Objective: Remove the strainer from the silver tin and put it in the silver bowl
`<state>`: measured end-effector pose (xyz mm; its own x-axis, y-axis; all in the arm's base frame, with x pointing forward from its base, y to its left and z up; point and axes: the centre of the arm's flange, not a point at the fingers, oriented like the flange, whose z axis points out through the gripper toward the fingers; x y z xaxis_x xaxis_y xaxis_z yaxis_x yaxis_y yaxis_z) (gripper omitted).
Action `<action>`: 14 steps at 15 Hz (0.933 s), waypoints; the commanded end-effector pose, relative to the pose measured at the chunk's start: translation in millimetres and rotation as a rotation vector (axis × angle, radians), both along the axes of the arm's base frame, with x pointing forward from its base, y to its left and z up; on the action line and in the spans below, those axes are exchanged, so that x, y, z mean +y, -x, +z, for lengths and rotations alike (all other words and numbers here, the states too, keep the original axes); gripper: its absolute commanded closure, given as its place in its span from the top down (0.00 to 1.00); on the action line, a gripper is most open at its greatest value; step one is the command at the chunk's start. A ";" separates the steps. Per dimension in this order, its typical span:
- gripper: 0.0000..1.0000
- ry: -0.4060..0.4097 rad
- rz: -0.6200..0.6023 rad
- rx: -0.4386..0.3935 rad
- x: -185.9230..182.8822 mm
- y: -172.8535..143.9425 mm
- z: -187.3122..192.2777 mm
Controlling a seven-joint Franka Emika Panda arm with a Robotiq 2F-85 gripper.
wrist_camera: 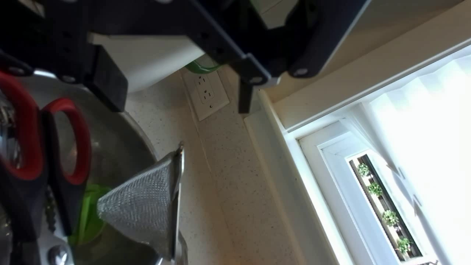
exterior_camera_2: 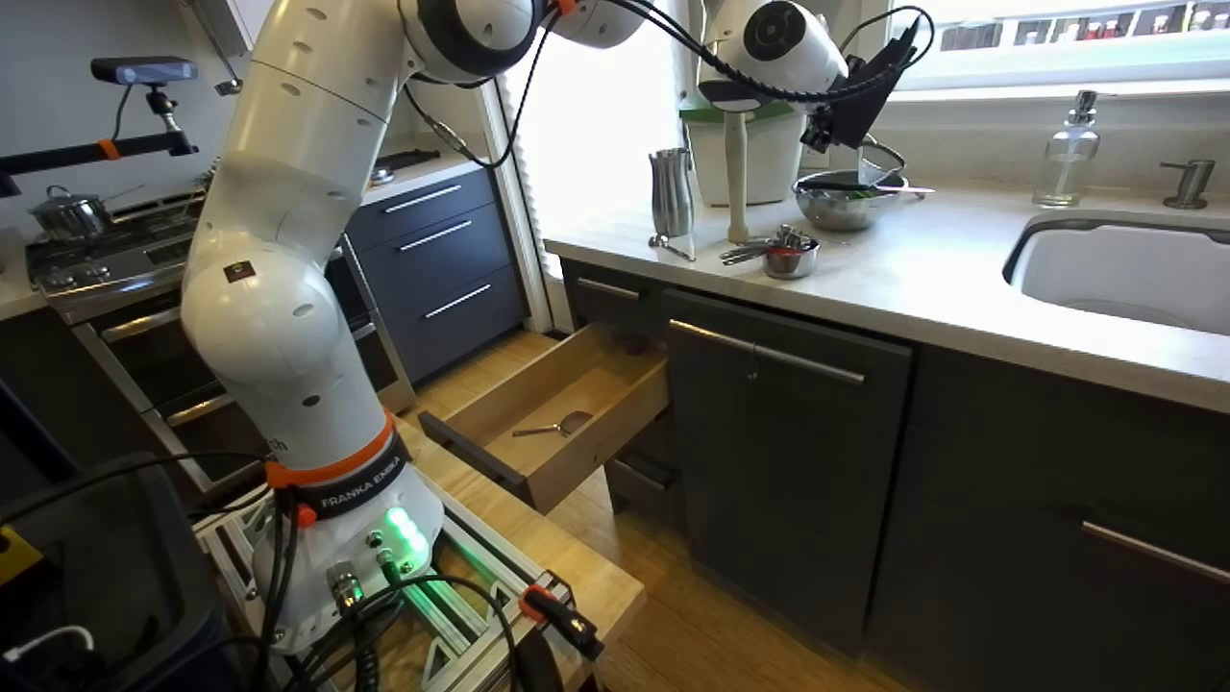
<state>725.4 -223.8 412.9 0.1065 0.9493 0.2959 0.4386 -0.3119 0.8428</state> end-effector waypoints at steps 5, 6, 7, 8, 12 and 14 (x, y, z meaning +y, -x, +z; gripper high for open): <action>1.00 -0.017 0.040 0.028 7.6 40.2 53.7; 1.00 -0.014 0.034 0.046 4.8 52.5 70.3; 1.00 -0.006 0.035 0.066 1.9 60.0 79.9; 1.00 0.005 0.060 0.085 -0.7 75.7 98.1; 1.00 0.076 0.156 0.173 -9.6 128.3 155.1; 1.00 0.115 0.252 0.217 -11.2 154.9 181.0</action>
